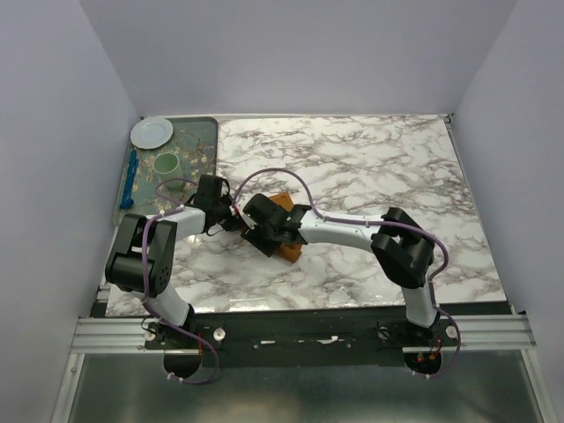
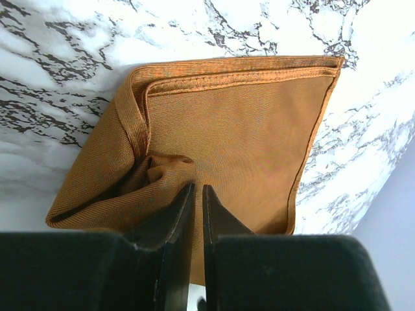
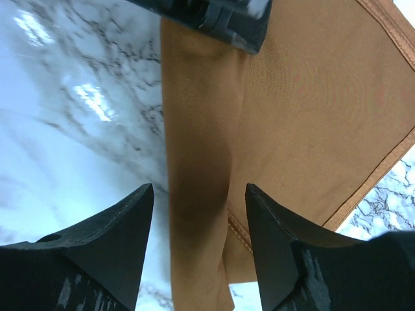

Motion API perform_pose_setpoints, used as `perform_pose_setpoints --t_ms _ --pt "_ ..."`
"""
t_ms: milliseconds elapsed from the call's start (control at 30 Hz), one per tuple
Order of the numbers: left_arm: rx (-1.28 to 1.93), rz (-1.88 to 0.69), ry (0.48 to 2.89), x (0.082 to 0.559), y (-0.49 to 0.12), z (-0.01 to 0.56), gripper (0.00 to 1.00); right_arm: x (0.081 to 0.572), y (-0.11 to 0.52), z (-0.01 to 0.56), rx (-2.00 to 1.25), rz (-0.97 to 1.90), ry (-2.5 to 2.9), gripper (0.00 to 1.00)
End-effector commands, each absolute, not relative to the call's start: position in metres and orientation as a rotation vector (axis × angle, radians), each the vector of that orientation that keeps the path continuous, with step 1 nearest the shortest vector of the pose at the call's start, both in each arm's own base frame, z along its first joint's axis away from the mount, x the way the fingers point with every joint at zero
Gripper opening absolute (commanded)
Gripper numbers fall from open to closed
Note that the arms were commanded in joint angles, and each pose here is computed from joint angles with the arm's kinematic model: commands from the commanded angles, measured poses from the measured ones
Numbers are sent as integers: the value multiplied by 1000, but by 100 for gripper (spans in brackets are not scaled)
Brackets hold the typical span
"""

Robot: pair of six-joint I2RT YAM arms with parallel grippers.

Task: Fold the napkin, place the utensils inside, and roll it up
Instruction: Roll the napkin with the utensil

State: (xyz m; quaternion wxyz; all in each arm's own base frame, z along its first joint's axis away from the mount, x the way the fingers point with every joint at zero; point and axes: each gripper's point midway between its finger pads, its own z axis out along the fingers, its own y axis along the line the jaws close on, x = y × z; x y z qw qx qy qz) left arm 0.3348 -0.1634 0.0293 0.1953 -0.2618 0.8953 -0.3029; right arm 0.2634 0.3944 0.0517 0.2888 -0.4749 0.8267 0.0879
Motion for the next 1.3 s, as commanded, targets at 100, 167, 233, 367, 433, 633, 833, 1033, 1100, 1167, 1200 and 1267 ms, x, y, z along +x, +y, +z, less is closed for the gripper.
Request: perform_pose_setpoints --t_ms 100,167,233,367,433,633,833,1033,1100,1167,1200,1267 --pt "-772 -742 2578 322 -151 8 19 280 389 28 -1268 25 2156 61" --pt "-765 -751 2573 322 -151 10 19 278 389 20 -1264 33 2170 58" --pt "-753 -751 2574 321 -151 11 19 273 391 14 -1274 70 2192 44" --pt "-670 -744 2544 331 -151 31 21 260 395 6 -1317 152 2222 18" --pt "-639 -719 2537 335 -148 42 25 255 398 7 -1327 208 2239 19" --pt "-556 -665 2436 356 -139 92 38 236 404 19 -1329 484 2340 19" --pt "-614 -692 2376 358 -129 110 41 230 406 28 -1209 809 2486 20" --pt "-655 -676 2349 350 -117 112 42 228 406 19 -1133 1034 2605 21" --pt "-662 -671 2344 347 -113 112 42 228 406 15 -1140 1022 2625 22" --pt "-656 -680 2343 342 -114 112 42 227 407 11 -1146 1034 2638 22" --pt "-652 -692 2343 340 -115 113 42 226 408 10 -1151 1046 2640 22" --pt "-644 -728 2352 335 -120 110 42 225 408 7 -1148 1064 2657 23"
